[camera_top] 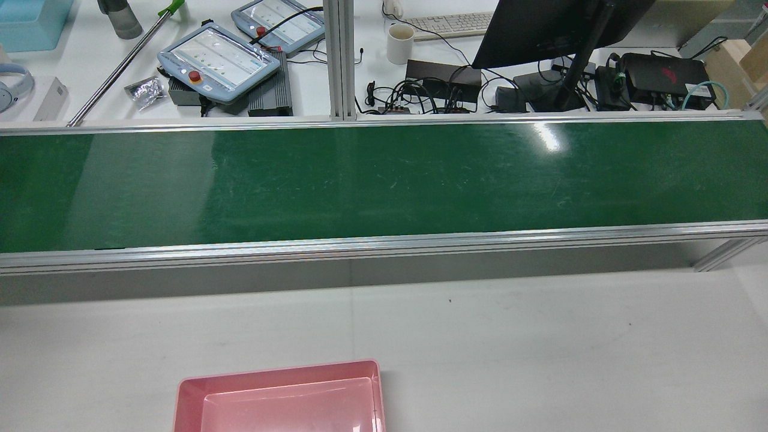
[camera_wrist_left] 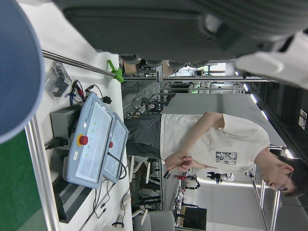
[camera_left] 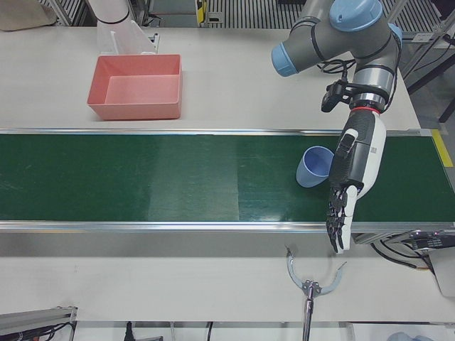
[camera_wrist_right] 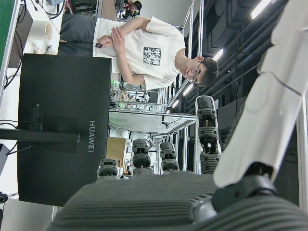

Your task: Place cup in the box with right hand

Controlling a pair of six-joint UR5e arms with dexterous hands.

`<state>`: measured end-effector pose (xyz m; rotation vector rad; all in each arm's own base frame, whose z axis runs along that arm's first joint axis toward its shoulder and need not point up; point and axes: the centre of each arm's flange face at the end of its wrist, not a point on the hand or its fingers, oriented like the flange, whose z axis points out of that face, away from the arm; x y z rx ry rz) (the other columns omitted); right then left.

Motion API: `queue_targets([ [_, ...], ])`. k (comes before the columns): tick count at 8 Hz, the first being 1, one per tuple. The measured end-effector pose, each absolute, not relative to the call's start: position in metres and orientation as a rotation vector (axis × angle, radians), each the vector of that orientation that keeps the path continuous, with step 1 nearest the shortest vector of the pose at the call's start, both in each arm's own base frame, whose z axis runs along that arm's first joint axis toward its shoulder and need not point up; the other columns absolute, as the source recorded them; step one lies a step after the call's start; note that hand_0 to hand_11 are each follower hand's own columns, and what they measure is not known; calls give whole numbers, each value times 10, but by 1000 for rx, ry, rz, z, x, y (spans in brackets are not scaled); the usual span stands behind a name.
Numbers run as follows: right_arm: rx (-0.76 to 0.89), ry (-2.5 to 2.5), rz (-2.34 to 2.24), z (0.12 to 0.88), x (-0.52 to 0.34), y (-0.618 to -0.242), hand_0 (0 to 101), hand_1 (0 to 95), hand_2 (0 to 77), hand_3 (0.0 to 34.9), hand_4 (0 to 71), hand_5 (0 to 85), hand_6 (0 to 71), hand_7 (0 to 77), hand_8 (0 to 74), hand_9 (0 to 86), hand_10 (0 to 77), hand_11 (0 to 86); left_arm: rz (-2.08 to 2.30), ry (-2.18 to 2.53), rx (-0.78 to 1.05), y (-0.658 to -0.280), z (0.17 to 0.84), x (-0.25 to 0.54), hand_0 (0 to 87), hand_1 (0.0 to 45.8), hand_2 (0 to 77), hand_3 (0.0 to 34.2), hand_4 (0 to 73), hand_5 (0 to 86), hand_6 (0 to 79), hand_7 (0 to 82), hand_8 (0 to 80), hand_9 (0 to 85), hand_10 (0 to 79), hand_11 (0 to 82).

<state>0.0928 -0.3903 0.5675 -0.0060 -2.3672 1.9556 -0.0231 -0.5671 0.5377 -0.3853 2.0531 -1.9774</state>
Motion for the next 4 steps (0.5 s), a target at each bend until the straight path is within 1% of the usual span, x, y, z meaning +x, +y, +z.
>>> queue_targets([
  [1,6,-2357,1952,569,92,-390,524,98,5,104,213,71,38,175,125,109,38,60,-1977,2053,-385,-567,538,-23,0,5,0,0,0,0,0,0,0,0,0,0],
  [2,27,-2338,1947,571,93,-389,524,98,5,92,251,71,38,202,115,114,33,65,-1977,2053,-385,-567,538,-23,0,5,5,0,0,0,0,0,0,0,0,0],
  [3,38,-2329,1943,572,93,-390,525,115,5,76,256,71,38,202,115,114,33,60,-1977,2053,-385,-567,538,-23,0,5,0,0,0,0,0,0,0,5,0,0],
  [4,48,-2314,1948,567,92,-395,525,115,5,76,256,71,38,202,115,114,33,60,-1977,2053,-385,-567,538,-23,0,5,5,0,0,0,0,0,0,0,0,0],
])
